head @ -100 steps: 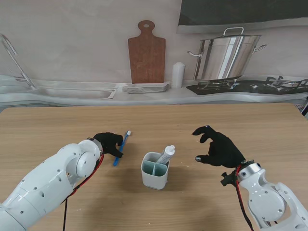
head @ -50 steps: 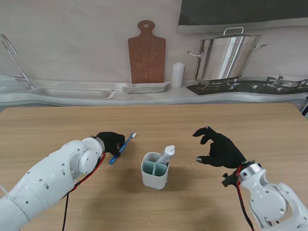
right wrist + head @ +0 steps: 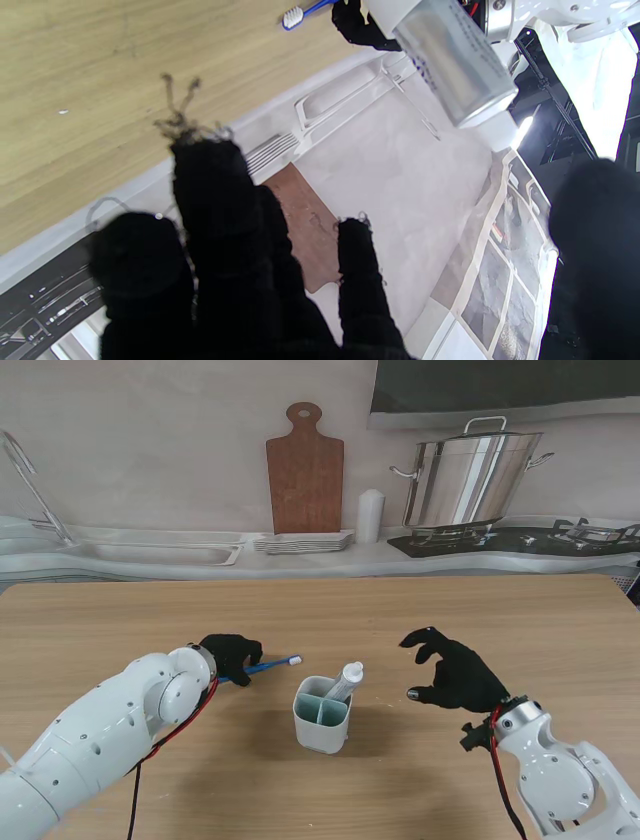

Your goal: Organize toothpaste and toothbrush

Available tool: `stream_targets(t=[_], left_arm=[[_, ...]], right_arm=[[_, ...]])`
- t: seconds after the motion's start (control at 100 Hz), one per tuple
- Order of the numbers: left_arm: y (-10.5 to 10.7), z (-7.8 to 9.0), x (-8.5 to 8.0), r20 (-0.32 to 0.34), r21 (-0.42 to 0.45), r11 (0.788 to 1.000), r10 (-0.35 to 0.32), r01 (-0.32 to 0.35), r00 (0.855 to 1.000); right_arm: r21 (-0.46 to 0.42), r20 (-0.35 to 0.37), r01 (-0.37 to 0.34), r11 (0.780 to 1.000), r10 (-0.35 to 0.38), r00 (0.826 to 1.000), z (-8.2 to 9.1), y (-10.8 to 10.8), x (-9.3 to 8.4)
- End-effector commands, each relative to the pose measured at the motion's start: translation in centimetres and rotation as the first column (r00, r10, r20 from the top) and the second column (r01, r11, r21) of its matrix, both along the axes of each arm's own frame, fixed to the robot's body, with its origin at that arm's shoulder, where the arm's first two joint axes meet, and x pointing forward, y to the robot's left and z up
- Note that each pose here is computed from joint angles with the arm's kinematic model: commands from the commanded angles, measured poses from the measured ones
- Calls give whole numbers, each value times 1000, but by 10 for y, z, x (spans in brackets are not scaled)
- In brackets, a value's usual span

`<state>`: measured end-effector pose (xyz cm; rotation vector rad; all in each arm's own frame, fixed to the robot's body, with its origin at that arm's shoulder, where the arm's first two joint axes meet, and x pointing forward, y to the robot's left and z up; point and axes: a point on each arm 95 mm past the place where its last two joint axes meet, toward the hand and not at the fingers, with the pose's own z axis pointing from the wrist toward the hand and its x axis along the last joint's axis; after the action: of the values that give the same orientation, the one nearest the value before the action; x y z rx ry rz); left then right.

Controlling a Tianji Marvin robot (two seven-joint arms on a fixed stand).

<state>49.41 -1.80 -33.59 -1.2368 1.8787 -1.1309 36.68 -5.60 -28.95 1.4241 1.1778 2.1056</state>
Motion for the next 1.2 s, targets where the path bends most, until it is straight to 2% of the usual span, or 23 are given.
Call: stream_targets(t=[0.0, 0.29, 0.75, 0.98, 1.19], left_arm=[[-8, -2, -1, -21, 0, 1000, -10, 10, 1000], [-14, -7, 4, -38, 10, 1000, -24, 25, 999], [-16, -28, 5, -79, 45, 997, -56, 60, 995], [-16, -32, 6, -97, 27, 998, -52, 55, 994], [-17, -28, 4, -68, -39, 998, -46, 43, 997]], right_arm=[[-5, -29, -8, 1000, 7, 1000, -7, 2, -4], [3, -44, -5, 1000, 5, 999, -10, 3, -4], [2, -55, -5, 1000, 5, 998, -14, 0, -5], [6, -71, -6, 1000, 6, 997, -17, 0, -5], [6, -73, -4, 1000, 5, 997, -17, 0, -5]])
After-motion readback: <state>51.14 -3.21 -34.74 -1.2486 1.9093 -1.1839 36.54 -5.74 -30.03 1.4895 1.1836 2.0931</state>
